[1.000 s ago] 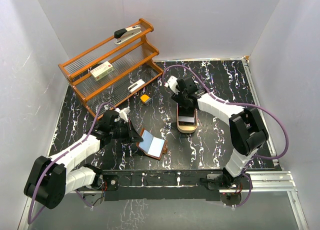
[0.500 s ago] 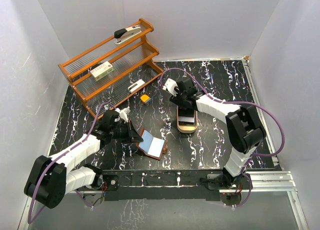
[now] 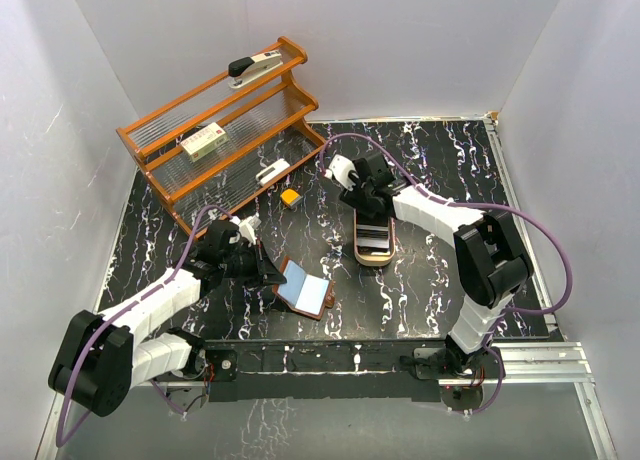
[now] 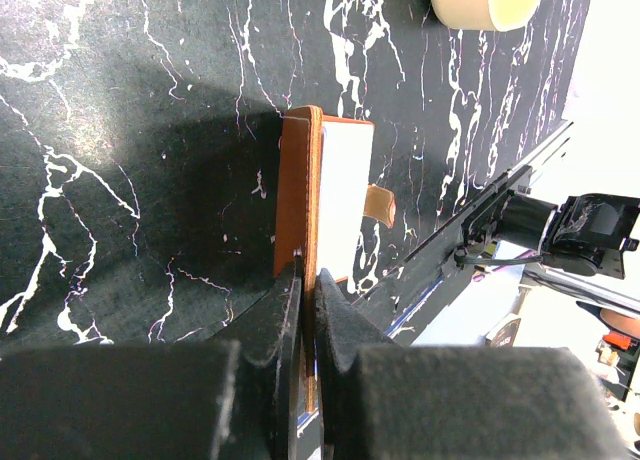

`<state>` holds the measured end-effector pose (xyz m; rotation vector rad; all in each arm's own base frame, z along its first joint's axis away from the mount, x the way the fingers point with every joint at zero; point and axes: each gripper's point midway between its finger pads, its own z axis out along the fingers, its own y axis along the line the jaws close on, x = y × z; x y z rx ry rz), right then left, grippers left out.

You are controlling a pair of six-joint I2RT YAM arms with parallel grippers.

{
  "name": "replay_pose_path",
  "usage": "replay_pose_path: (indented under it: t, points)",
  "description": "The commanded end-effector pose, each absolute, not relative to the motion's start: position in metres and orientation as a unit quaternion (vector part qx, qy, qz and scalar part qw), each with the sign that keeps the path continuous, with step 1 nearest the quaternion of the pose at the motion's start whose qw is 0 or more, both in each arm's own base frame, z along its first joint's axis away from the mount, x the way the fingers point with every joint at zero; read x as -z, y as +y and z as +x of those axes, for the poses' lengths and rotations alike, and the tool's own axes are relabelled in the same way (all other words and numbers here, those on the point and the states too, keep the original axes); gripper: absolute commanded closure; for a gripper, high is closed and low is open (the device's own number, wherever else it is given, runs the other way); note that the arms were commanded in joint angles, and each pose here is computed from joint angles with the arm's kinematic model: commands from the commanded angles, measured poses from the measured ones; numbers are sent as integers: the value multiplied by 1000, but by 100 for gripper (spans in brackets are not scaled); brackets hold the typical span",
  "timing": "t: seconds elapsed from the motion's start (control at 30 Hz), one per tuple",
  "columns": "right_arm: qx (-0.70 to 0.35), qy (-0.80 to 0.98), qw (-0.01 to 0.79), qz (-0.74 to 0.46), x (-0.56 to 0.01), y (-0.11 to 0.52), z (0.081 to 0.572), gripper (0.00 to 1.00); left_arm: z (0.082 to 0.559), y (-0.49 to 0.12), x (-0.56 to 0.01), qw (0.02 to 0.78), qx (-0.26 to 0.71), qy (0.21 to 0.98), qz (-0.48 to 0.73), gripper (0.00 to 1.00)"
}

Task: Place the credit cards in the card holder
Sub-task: Pick up the credit card from the storage box.

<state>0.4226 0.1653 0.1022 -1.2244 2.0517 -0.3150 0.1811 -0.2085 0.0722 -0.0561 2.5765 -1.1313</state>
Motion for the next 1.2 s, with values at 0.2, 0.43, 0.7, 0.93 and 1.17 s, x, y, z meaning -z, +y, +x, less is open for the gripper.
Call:
replay_pose_path:
  t: [0.2,0.43,0.7,0.93,1.17]
  points:
    - [92,801,362,-468,-131,168,411,41,178,-213,-78,159,413,897,-10,100]
    - [111,791,362,-481,-121,158,403,37,177,-214,-78,158,417,895,-9,100]
    - [140,783,354,-492,-107,158,422,38,178,-214,-78,158,414,896,-9,100]
    - [149,780,351,-496,-95,160,432,44,178,-214,-77,156,412,897,-9,100]
    - [174,776,366,-484,-103,158,444,53,178,-213,-76,156,412,897,-10,100]
